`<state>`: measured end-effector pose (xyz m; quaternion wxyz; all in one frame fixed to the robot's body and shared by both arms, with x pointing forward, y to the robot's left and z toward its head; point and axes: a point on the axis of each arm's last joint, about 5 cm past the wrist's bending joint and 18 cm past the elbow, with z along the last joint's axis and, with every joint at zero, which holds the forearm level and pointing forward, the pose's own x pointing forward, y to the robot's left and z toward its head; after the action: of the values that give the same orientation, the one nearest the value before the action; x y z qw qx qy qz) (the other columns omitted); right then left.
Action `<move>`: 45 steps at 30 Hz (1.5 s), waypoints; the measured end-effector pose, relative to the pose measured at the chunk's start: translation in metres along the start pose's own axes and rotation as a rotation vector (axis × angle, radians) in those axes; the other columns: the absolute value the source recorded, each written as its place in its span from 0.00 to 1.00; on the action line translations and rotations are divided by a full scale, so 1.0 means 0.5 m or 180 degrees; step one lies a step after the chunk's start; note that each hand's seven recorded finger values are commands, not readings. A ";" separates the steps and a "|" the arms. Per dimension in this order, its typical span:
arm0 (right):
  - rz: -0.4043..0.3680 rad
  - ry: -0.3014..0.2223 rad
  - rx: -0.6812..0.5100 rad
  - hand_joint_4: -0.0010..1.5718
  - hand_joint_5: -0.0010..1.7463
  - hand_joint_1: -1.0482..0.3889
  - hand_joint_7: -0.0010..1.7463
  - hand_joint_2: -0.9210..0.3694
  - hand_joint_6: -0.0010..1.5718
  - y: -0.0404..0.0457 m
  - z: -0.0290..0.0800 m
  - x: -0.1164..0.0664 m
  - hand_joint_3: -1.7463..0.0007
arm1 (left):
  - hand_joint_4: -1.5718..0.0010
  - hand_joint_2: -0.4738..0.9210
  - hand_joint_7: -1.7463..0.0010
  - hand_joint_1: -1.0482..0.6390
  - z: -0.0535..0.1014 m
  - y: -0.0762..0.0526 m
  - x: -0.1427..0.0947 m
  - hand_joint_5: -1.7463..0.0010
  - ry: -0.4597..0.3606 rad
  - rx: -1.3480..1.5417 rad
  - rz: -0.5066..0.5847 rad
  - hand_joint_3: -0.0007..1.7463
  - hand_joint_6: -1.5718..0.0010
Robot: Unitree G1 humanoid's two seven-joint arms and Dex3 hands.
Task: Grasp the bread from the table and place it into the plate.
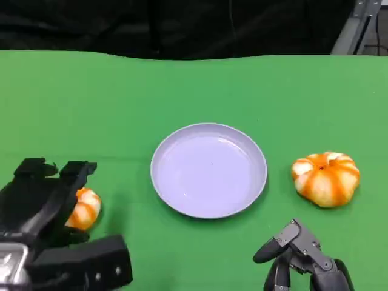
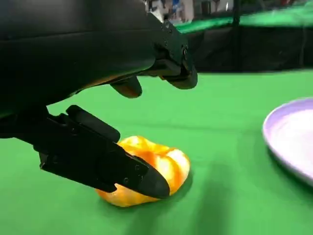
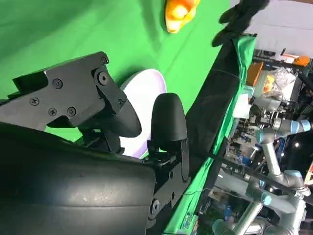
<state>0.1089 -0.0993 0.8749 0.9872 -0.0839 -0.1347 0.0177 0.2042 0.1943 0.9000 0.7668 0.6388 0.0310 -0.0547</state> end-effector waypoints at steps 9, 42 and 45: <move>0.0009 0.0004 -0.0016 0.47 1.00 0.67 1.00 0.14 0.24 0.000 0.000 -0.002 0.21 | 0.99 0.99 0.98 0.31 -0.008 -0.050 0.065 0.64 0.0207 0.0341 -0.0676 0.01 0.80; 0.0013 0.0027 -0.0006 0.45 1.00 0.67 1.00 0.13 0.24 -0.002 0.000 -0.006 0.22 | 0.30 0.35 0.00 0.56 0.043 -0.082 0.094 0.00 -0.1595 -0.0628 0.1870 0.98 0.42; 0.0016 0.0008 -0.0003 0.45 1.00 0.68 1.00 0.13 0.24 -0.001 0.000 -0.003 0.22 | 0.31 0.33 0.00 0.56 0.100 -0.070 0.114 0.00 -0.1886 -0.0755 0.1964 0.96 0.43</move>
<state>0.1073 -0.0999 0.8748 0.9873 -0.0847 -0.1332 0.0201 0.2551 0.1361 0.8681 0.7909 0.4826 -0.3762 -0.0001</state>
